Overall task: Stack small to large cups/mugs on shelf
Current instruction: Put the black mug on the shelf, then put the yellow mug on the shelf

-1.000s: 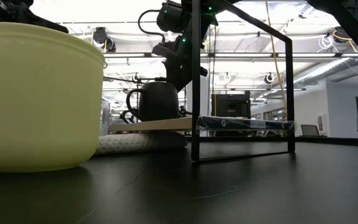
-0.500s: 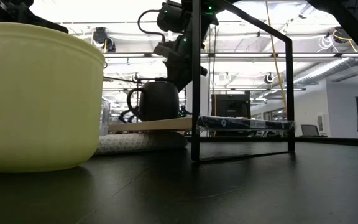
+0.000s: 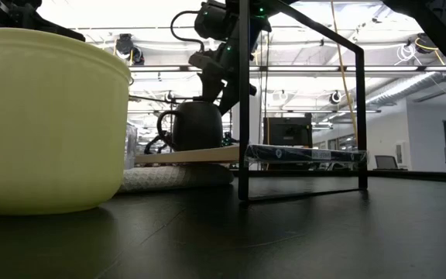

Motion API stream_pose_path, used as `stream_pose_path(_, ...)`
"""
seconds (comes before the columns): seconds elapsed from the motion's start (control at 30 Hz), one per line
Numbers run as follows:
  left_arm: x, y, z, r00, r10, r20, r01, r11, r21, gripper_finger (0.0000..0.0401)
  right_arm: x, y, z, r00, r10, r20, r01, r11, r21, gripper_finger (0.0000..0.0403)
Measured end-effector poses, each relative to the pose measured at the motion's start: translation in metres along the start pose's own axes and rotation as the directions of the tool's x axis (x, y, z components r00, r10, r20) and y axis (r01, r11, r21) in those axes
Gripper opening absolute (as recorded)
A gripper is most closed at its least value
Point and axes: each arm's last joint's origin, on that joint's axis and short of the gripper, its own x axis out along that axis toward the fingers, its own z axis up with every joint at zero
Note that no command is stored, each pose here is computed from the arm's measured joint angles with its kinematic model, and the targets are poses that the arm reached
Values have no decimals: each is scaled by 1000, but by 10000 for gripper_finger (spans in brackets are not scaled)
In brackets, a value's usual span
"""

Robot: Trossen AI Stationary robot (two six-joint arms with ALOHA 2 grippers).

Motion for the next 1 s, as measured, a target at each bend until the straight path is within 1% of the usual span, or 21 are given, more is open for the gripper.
stream_pose_path(0.23,0,0,0,1000,0,0,0,1000,0,33,0,0,1,1000,3,13,-2,1000,-26,238)
stream_pose_path(0.5,0,0,0,1000,-1,0,1,1000,0,33,-3,1,6,998,15,61,-12,999,-42,238)
stream_pose_path(0.83,0,0,0,1000,0,-2,0,1000,0,33,-22,-6,10,995,18,102,-14,999,-42,238)
stream_pose_path(1.0,0,0,-1,1000,8,-7,-8,1000,1,33,-42,-10,12,989,24,144,-16,998,-57,238)
